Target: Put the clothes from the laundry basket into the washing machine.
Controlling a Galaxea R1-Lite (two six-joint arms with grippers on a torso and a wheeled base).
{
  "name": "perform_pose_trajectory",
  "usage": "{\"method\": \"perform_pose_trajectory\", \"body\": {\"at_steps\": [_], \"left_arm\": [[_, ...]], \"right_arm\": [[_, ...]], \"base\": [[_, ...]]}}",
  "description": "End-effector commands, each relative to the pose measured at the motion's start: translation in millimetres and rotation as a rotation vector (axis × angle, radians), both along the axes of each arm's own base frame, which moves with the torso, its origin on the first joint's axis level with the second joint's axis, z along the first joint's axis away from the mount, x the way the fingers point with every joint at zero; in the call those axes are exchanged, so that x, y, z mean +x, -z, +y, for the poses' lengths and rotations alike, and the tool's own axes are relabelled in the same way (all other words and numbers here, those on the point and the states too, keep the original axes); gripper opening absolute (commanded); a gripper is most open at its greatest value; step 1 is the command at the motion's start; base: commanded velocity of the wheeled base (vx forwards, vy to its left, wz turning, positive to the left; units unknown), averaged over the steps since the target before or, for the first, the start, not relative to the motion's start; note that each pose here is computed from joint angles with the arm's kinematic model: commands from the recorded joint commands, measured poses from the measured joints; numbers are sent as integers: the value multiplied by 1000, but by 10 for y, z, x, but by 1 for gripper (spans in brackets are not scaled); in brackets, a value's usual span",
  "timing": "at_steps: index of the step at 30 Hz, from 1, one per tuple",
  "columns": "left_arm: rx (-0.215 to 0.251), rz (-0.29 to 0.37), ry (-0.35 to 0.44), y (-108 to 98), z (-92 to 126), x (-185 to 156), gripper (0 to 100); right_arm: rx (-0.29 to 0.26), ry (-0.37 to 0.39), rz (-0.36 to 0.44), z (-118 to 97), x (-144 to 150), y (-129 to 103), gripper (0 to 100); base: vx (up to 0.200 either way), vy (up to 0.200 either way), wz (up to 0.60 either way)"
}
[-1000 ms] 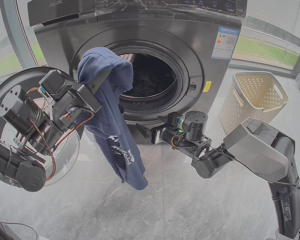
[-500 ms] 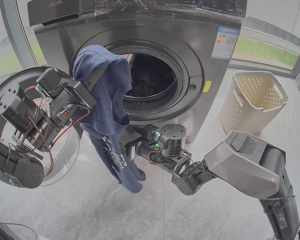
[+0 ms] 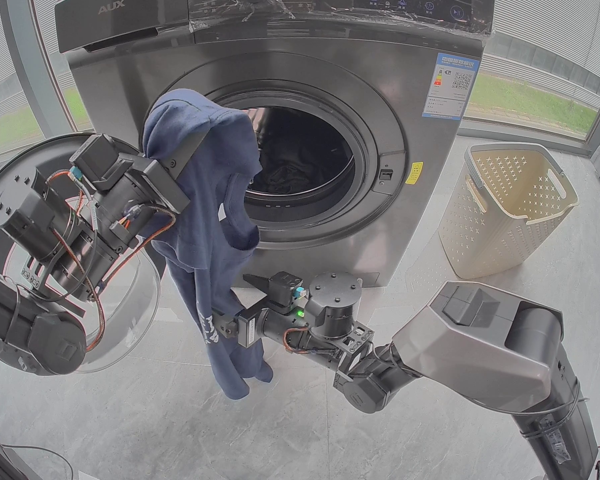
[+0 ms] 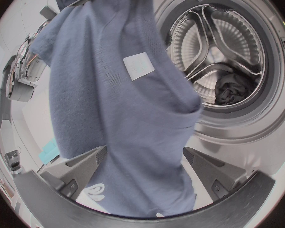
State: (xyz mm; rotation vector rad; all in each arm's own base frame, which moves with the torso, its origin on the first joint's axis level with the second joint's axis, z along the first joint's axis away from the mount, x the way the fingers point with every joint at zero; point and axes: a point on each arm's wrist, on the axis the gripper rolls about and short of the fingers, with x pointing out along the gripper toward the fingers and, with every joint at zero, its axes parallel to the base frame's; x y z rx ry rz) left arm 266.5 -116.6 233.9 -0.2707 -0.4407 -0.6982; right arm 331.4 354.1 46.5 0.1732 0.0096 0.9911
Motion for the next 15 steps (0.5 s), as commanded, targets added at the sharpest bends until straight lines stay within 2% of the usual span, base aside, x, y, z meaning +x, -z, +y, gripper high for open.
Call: {"method": "perform_pose_trajectory", "body": {"at_steps": [1, 6, 11, 15], "left_arm": [[0, 1, 3, 3, -8, -5, 0], [0, 1, 5, 3, -10, -11, 0], [-1, -1, 5, 1, -10, -12, 0], [0, -1, 6, 1, -10, -12, 0]], "right_arm": [[-1, 1, 6, 41, 32, 78, 100], [29, 33, -17, 80, 212, 137, 100], [27, 62, -15, -24, 316, 174, 100], [21, 88, -12, -224, 379, 180, 100]], "base": [[0, 0, 0], [0, 0, 0], [0, 0, 0], [0, 0, 0]]}}
